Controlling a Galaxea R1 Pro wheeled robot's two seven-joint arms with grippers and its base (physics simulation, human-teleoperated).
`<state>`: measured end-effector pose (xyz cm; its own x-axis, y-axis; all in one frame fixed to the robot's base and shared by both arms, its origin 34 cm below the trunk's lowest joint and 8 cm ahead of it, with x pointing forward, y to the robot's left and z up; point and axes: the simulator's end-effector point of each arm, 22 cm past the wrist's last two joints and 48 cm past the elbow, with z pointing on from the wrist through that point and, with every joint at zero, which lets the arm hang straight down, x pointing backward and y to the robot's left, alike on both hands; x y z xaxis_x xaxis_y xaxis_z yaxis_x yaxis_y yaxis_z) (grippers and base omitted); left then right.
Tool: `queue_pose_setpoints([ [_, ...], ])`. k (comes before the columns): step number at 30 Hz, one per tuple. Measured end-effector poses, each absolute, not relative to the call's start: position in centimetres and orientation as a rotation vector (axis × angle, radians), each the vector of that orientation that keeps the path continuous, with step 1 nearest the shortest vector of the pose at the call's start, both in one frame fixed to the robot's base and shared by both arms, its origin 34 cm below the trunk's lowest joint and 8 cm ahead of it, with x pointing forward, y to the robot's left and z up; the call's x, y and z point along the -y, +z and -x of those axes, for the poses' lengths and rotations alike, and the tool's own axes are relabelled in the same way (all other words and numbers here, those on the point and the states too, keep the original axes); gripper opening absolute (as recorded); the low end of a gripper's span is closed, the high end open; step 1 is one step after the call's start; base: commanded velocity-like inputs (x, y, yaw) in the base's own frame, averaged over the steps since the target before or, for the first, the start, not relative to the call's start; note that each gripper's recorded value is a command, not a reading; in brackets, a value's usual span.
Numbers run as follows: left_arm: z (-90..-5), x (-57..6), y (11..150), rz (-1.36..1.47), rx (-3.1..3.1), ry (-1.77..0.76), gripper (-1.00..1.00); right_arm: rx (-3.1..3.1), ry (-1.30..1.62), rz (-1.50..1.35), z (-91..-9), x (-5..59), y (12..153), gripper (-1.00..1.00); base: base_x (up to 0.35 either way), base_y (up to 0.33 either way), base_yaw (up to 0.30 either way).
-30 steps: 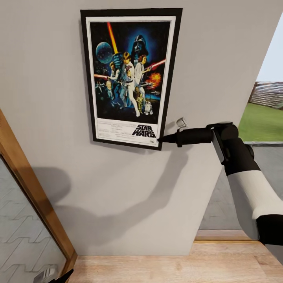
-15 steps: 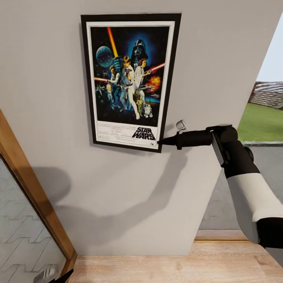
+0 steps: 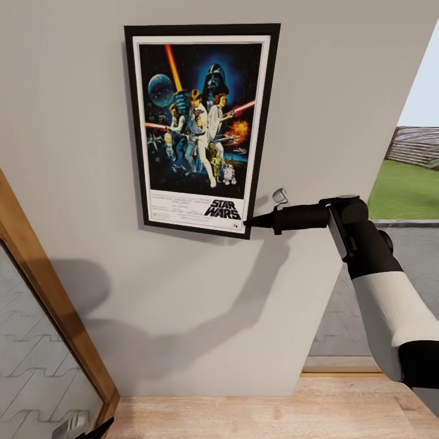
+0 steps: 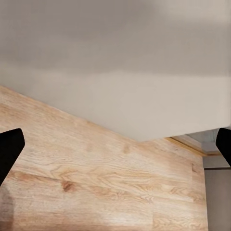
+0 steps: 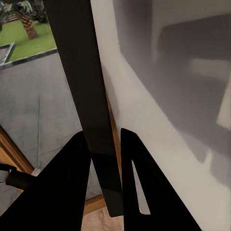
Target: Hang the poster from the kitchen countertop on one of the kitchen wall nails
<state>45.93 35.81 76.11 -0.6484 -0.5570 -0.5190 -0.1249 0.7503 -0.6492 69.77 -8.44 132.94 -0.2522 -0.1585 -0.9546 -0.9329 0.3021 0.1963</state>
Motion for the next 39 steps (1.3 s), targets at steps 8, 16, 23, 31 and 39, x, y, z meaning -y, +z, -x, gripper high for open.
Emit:
queue_pose_setpoints([
  [8,-45.93,-35.80,76.11,0.509,-2.206,-0.751,1.00,-1.646,1.051,1.011,-69.75,8.42,132.92,-1.00,0.002,0.014,0.000],
  [16,-45.93,-35.80,76.11,0.509,-2.206,-0.751,1.00,-1.644,1.051,1.010,-69.75,8.44,132.95,-1.00,0.038,0.095,0.000],
  [23,-45.94,-35.82,76.12,0.509,-2.205,-0.750,1.00,-1.645,1.052,1.010,-69.73,8.43,132.95,-1.00,0.017,0.068,0.000],
  [31,-45.95,-35.85,76.13,0.510,-2.205,-0.750,1.00,-1.645,1.051,1.011,-69.74,8.42,132.94,-1.00,0.019,0.056,0.000],
  [39,-46.07,-35.86,76.02,0.510,-2.203,-0.749,1.00,-1.645,1.052,1.010,-69.84,8.43,132.81,-1.00,0.002,0.006,0.000],
])
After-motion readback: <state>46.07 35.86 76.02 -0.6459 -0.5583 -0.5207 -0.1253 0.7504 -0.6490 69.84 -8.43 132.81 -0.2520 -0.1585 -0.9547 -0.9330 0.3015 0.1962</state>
